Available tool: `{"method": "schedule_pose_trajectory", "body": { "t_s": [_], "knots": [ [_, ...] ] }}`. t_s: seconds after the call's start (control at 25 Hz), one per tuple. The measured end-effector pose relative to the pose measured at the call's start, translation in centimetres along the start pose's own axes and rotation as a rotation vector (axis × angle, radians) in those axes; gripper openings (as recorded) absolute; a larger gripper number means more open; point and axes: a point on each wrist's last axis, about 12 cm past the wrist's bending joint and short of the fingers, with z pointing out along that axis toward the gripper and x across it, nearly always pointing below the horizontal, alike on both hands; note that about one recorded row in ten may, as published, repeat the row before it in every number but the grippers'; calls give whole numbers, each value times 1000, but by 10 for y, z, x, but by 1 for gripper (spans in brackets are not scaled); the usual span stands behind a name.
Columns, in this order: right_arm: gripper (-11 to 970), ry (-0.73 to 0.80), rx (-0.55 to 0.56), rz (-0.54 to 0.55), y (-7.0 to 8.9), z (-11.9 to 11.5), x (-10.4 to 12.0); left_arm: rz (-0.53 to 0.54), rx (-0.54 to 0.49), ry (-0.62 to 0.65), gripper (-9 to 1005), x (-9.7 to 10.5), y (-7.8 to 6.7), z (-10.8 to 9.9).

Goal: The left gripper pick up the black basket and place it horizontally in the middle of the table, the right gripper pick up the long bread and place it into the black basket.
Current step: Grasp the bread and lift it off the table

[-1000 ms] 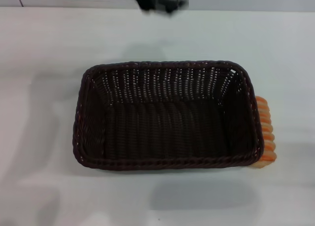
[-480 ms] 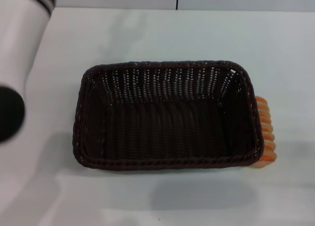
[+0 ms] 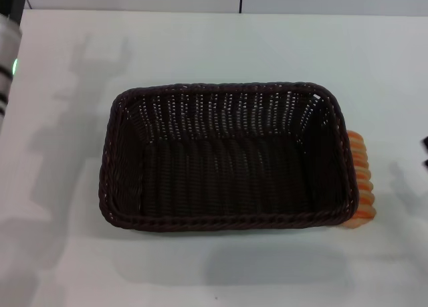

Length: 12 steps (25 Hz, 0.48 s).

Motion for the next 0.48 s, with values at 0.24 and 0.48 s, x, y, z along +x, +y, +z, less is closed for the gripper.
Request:
{"method": "schedule_pose_trajectory", "body": {
  "t_s": [0.24, 0.48],
  "knots": [
    [808, 77, -27, 14, 5, 16, 10, -37, -27, 60, 801, 20, 11, -16],
    [807, 174, -66, 19, 10, 36, 22, -25, -25, 74, 801, 24, 12, -20]
  ]
}}
